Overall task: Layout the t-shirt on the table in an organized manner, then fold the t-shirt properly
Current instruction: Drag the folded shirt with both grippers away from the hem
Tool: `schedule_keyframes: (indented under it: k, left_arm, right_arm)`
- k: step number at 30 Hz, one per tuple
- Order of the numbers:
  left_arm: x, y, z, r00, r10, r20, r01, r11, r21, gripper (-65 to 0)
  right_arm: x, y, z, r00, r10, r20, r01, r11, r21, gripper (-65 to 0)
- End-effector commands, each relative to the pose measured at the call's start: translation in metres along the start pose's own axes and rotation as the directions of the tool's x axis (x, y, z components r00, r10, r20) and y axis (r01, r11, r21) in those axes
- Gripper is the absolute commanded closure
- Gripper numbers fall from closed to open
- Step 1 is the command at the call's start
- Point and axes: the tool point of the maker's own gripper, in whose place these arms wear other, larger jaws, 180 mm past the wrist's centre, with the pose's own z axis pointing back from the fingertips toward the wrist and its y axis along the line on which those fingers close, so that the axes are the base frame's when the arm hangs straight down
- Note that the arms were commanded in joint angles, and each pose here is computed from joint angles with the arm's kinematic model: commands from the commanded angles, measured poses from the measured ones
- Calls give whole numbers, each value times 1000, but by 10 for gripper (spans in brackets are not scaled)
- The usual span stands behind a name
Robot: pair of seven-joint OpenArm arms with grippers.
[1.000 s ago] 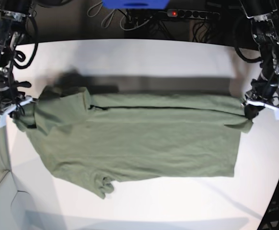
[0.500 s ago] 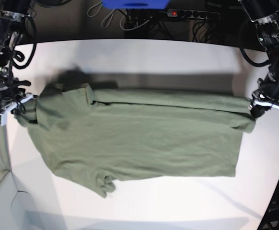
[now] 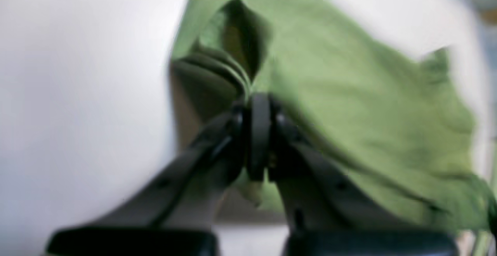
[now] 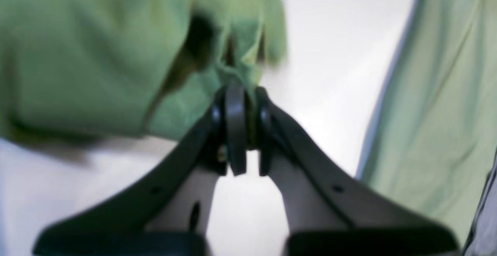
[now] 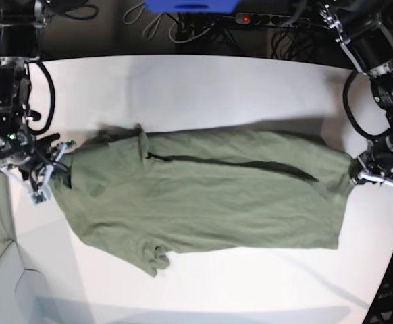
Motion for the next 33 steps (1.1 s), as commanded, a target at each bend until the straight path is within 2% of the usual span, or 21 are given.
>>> schedule_keyframes:
  k: [1,8,15,20,25,30,33]
  left_arm:
    - [24,-9,7,997,-16,72,18,1000,-25,-2]
    - [12,20,18,998,-45,41,43,998,42,-2]
    - [-15,39,40,998,-61,23,58,993,99,-2]
    - [-36,58,58,999,-50,8,48,988,144,-2]
    - [-68,72,65,990,-120,-80,131,980,147,-2]
    - [-86,80,71,984,-128,-123,147,976,158,-2]
    - [-101,80,70,984,-102,-144,124,980,153,-2]
  right_arm:
    - [22,-10,7,997,15,78,-13,1000,-17,0]
    - [-22,0,12,999,50,-1,-50,999,-3,0]
    - [-33,22,39,993,113,23,-114,993,7,0]
    - [-46,15,58,995,94,22,-94,995,-28,0]
    - [-75,4,66,998,60,-36,-62,996,-57,0]
    - [-94,15,67,997,34,-72,-37,999,-34,0]
    - [-97,20,66,997,21,-77,-23,999,-24,0]
